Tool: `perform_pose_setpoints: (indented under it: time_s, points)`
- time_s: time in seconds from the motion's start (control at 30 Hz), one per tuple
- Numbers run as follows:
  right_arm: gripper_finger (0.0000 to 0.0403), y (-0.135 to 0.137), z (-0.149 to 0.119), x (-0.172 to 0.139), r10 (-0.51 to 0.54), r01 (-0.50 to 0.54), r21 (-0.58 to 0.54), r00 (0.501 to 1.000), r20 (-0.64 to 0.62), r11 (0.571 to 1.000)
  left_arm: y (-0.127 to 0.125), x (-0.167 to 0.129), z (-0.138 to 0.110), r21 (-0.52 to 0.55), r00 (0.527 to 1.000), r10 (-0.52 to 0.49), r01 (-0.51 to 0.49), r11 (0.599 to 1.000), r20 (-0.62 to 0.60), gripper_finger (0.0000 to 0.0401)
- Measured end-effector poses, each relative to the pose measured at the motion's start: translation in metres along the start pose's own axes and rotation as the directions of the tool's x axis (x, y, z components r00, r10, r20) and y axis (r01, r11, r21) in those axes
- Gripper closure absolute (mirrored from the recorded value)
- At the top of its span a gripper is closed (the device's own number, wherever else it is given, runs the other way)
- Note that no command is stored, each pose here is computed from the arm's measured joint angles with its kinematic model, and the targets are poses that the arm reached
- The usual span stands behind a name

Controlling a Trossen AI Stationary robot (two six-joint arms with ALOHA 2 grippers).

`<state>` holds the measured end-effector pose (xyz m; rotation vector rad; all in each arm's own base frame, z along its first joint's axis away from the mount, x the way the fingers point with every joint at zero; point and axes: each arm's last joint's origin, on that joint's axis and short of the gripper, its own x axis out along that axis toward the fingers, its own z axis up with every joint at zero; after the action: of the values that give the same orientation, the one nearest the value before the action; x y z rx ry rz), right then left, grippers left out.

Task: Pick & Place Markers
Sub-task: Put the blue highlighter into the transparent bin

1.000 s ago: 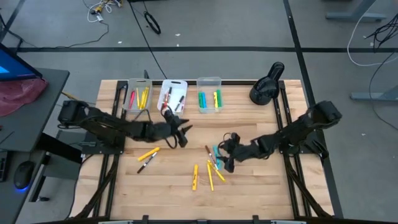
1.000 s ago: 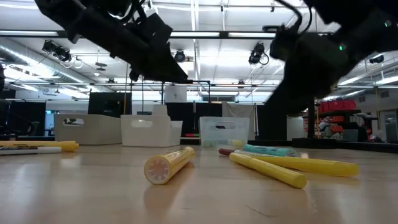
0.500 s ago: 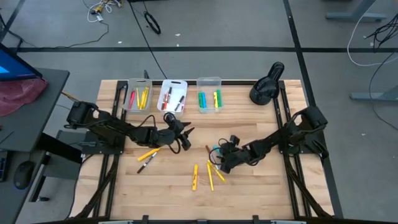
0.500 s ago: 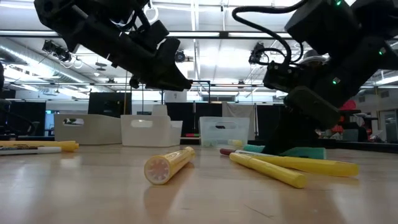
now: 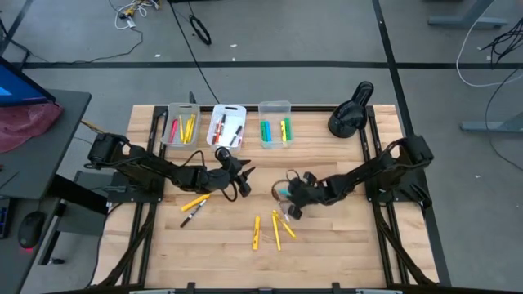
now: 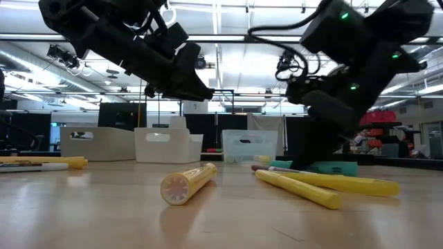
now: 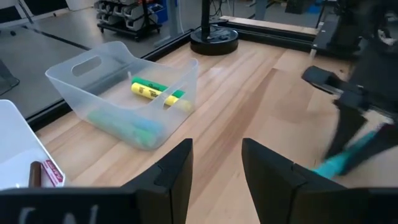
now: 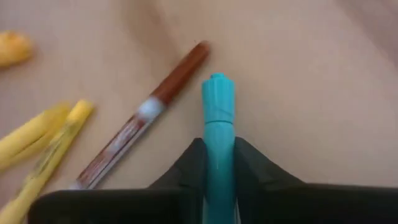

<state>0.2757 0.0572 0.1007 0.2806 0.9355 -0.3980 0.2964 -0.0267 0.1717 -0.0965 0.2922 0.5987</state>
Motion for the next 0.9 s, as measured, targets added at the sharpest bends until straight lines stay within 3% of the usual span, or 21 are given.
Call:
perform_pose_setpoints:
  time_s: [0.13, 0.23, 0.37, 0.43, 0.67, 0.8, 0.9]
  points:
    - [0.0356, -0.017, 0.031, -0.012, -0.053, 0.050, 0.044, 0.996, 0.068, 0.998, 0.000, 0.000, 0.000, 0.004, 1.000, 0.003, -0.004, 1.000, 0.001, 0.0257]
    - [0.0356, -0.028, 0.079, -0.034, -0.044, 0.016, 0.132, 0.976, 0.212, 0.991, 0.001, 0.001, 0.000, 0.006, 1.000, 0.012, -0.012, 1.000, 0.000, 0.0257]
    - [0.0356, -0.059, 0.126, -0.045, -0.119, 0.071, 0.189, 0.959, 0.258, 0.979, 0.003, 0.002, 0.000, 0.006, 1.000, 0.020, -0.020, 1.000, -0.003, 0.0257]
    - [0.0356, -0.075, 0.157, -0.056, -0.124, 0.051, 0.231, 0.942, 0.313, 0.972, 0.003, 0.002, 0.000, 0.006, 1.000, 0.021, -0.021, 1.000, -0.005, 0.0257]
    - [0.0356, -0.139, 0.213, -0.042, -0.189, 0.104, 0.349, 0.957, 0.221, 0.931, 0.003, 0.002, 0.000, 0.007, 1.000, 0.020, -0.020, 1.000, -0.005, 0.0257]
    - [0.0356, -0.163, 0.215, -0.008, -0.212, 0.154, 0.406, 0.972, 0.102, 0.901, 0.003, 0.002, 0.000, 0.008, 1.000, 0.021, -0.020, 1.000, -0.006, 0.0257]
    - [0.0356, -0.175, 0.219, 0.008, -0.230, 0.156, 0.469, 0.968, 0.103, 0.869, 0.003, 0.002, 0.000, 0.009, 1.000, 0.021, -0.021, 1.000, -0.007, 0.0257]
